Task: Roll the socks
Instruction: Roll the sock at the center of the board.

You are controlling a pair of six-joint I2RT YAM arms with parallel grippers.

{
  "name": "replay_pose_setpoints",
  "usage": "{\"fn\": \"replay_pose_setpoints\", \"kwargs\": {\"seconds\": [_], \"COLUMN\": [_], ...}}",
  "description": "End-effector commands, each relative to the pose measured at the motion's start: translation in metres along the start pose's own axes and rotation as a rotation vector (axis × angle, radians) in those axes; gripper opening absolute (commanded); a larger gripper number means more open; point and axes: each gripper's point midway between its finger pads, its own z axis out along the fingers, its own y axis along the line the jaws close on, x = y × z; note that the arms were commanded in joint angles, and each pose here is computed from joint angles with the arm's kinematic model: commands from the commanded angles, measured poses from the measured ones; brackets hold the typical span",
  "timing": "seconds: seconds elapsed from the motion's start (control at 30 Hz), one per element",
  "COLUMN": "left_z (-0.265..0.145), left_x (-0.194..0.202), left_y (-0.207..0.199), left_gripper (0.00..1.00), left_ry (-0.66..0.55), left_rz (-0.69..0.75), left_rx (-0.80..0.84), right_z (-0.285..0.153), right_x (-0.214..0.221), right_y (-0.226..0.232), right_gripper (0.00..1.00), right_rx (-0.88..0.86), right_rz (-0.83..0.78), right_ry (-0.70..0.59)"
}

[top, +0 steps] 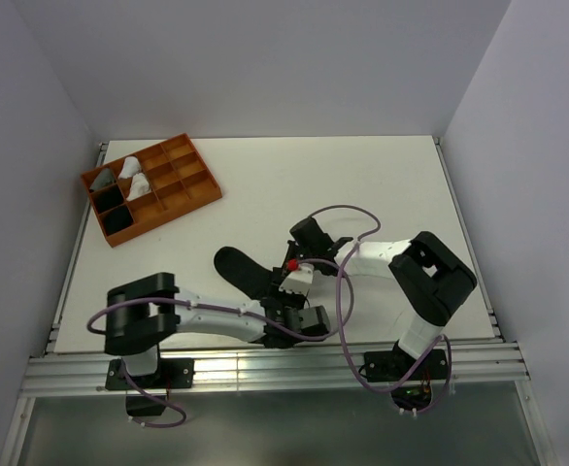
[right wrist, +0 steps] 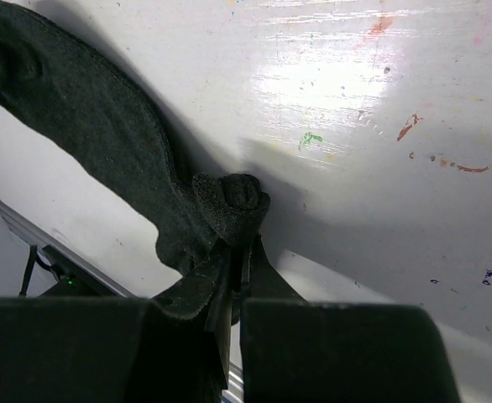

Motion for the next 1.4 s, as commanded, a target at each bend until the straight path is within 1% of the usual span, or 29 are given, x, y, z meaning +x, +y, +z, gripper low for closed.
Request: {"fn": "replay_pose_setpoints", "kwargs": {"seconds": [0.0, 0.07, 0.1, 0.3, 0.4, 0.63, 0.73, 0.83, 0.87, 0.9, 0.93, 1.0, 1.03, 1.07, 1.1, 1.13, 1.17, 1.2, 1.27, 1.3, 1.37], "left_z": [0.002, 0.006, 0.008, 0.018, 0.025, 0.037, 0.037, 0.036, 0.036, 0.035, 0.035, 0.033, 0.033, 0.033, 0.032, 0.034, 0.032, 0.03, 0.027, 0.024, 0.023], "left_x": [-0.012, -0.007, -0.008, 0.005, 0.006, 0.021, 0.03, 0.04, 0.042, 0.044, 0.045, 0.046, 0.045, 0.045, 0.044, 0.041, 0.035, 0.036, 0.027, 0.025, 0.019], "left_y": [0.021, 0.023, 0.023, 0.019, 0.024, 0.032, 0.037, 0.041, 0.043, 0.043, 0.043, 0.044, 0.045, 0.042, 0.041, 0.043, 0.039, 0.035, 0.038, 0.027, 0.032], "left_gripper": [0.44, 0.43, 0.42, 0.41, 0.41, 0.4, 0.38, 0.31, 0.26, 0.23, 0.14, 0.03, 0.0, 0.0, 0.0, 0.0, 0.0, 0.0, 0.0, 0.0, 0.0], "left_ry": [-0.111, -0.111, -0.123, -0.093, -0.077, 0.005, 0.049, 0.084, 0.093, 0.1, 0.107, 0.116, 0.123, 0.135, 0.142, 0.151, 0.145, 0.173, 0.186, 0.206, 0.22], "left_rz": [0.151, 0.197, 0.193, 0.216, 0.215, 0.193, 0.192, 0.186, 0.187, 0.186, 0.183, 0.172, 0.173, 0.143, 0.127, 0.113, 0.064, 0.037, -0.031, -0.077, -0.146], "left_rx": [-0.179, -0.225, -0.236, -0.228, -0.239, -0.212, -0.208, -0.192, -0.191, -0.186, -0.177, -0.168, -0.16, -0.128, -0.11, -0.096, -0.05, -0.006, 0.047, 0.118, 0.159], "right_z": [0.001, 0.001, 0.001, 0.001, 0.003, 0.003, 0.003, 0.002, 0.002, 0.002, 0.001, -0.002, -0.003, -0.006, -0.008, -0.01, -0.015, -0.018, -0.028, -0.032, -0.042], "right_x": [0.0, 0.001, 0.001, 0.004, 0.005, 0.005, 0.006, 0.002, 0.002, 0.0, 0.0, -0.002, -0.005, -0.009, -0.014, -0.016, -0.019, -0.023, -0.031, -0.035, -0.038], "right_y": [-0.001, -0.001, -0.002, 0.0, 0.0, 0.001, 0.003, 0.004, 0.005, 0.004, 0.006, 0.01, 0.012, 0.017, 0.02, 0.019, 0.024, 0.029, 0.033, 0.04, 0.044], "right_gripper": [0.0, 0.0, 0.0, 0.0, 0.0, 0.0, 0.0, 0.0, 0.0, 0.0, 0.0, 0.01, 0.03, 0.05, 0.11, 0.15, 0.18, 0.25, 0.32, 0.39, 0.45], "right_rx": [0.022, 0.023, 0.024, 0.01, 0.006, 0.001, -0.022, -0.026, -0.029, -0.031, -0.042, -0.067, -0.096, -0.117, -0.14, -0.149, -0.175, -0.202, -0.237, -0.269, -0.305], "right_rz": [-0.022, -0.029, -0.029, -0.028, -0.026, -0.025, -0.013, -0.011, -0.012, -0.011, -0.01, 0.003, 0.003, 0.002, 0.003, 0.009, 0.003, 0.0, -0.002, -0.01, -0.006], "right_ry": [0.009, 0.013, 0.014, 0.027, 0.033, 0.04, 0.051, 0.044, 0.042, 0.039, 0.043, 0.041, 0.028, 0.013, -0.005, -0.014, -0.026, -0.048, -0.09, -0.117, -0.152]}}
